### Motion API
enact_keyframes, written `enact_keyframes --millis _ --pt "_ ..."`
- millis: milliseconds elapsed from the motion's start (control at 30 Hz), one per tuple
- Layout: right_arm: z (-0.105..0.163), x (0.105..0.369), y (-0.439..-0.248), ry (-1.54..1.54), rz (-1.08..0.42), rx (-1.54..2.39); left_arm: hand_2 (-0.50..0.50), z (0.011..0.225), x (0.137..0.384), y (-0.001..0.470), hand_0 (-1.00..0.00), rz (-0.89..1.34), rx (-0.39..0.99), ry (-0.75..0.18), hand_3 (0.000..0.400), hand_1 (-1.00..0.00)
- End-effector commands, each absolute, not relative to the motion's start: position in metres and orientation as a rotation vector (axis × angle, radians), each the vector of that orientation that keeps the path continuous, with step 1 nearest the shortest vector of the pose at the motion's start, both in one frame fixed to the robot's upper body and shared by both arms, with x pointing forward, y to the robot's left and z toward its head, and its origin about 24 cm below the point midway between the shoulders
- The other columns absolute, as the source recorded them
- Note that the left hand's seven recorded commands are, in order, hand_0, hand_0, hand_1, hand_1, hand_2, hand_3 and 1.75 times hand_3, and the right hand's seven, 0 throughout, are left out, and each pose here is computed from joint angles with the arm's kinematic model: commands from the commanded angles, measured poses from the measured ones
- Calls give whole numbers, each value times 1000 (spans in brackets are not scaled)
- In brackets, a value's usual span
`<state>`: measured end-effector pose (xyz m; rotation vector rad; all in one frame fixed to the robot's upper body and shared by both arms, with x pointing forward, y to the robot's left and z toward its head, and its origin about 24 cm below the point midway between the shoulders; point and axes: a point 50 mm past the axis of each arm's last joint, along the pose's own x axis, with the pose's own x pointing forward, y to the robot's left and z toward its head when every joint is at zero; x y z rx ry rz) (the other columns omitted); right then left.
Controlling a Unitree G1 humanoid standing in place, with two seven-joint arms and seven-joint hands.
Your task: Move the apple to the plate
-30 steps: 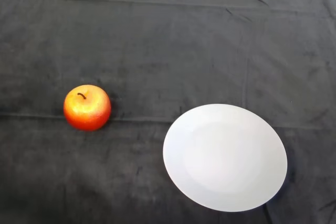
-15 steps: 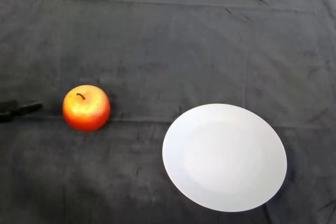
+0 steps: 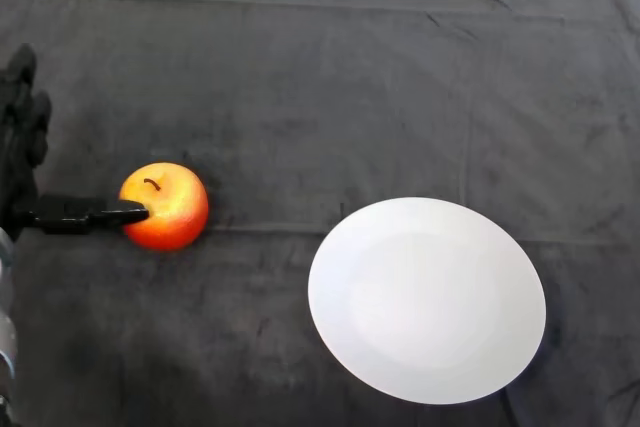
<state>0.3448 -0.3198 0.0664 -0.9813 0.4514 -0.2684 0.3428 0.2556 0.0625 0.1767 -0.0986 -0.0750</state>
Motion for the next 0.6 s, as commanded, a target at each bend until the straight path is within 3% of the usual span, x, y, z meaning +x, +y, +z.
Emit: enact_keyframes --millis 33,600 --pt "61 339 -325 476 -278 -973 0 84 354 241 0 -143 219 -177 0 0" --pt "61 339 -325 476 -278 -973 0 58 348 223 0 -277 277 -63 0 0"
